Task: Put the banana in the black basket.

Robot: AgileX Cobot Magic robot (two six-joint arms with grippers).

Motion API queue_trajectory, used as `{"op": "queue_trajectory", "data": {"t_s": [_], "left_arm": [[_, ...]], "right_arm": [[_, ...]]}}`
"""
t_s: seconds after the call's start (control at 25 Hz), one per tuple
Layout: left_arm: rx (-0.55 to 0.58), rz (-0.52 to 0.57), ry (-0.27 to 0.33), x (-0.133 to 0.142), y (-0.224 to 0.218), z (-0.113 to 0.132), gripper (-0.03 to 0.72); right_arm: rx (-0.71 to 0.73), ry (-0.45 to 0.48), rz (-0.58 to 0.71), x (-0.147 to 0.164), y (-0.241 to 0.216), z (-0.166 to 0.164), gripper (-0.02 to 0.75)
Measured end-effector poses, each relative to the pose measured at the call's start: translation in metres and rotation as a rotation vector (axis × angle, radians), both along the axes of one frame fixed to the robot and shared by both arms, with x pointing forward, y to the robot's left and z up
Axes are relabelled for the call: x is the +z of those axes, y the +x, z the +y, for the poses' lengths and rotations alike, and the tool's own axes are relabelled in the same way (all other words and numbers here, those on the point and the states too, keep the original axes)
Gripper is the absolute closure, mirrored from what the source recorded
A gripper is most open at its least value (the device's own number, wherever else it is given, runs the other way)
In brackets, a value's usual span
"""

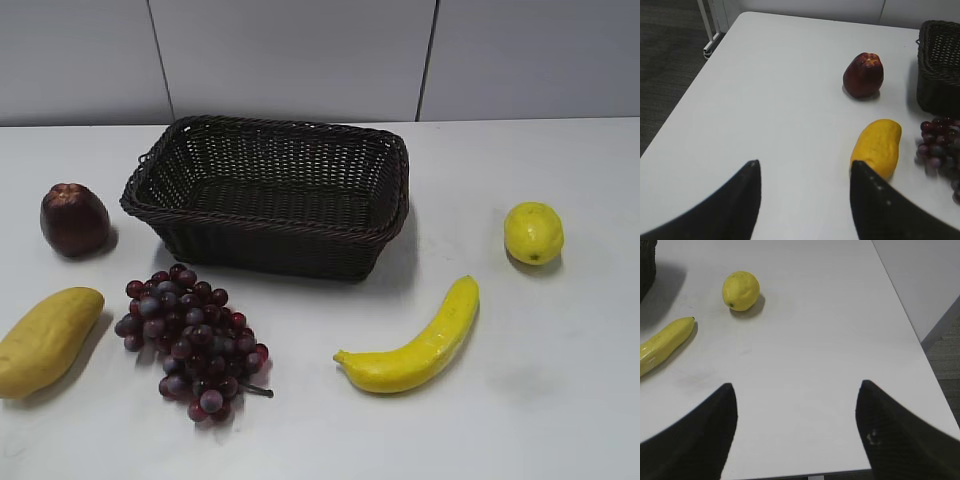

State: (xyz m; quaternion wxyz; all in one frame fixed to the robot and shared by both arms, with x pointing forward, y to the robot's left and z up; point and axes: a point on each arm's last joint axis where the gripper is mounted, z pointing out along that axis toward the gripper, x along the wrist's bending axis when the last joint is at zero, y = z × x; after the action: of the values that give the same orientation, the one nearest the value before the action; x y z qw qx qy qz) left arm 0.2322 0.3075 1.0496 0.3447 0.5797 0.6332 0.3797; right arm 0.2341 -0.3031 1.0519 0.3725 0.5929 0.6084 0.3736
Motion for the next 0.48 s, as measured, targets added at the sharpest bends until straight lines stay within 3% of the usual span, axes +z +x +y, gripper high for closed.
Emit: {"op": "queue_trajectory", "data": {"t_s": [0.48], "left_arm": [[0.000, 0.000, 0.000, 0.0000, 0.0000, 0.0000, 0.129]], "right_arm": [[0.000, 0.000, 0.000, 0.0000, 0.0000, 0.0000, 0.148]]}}
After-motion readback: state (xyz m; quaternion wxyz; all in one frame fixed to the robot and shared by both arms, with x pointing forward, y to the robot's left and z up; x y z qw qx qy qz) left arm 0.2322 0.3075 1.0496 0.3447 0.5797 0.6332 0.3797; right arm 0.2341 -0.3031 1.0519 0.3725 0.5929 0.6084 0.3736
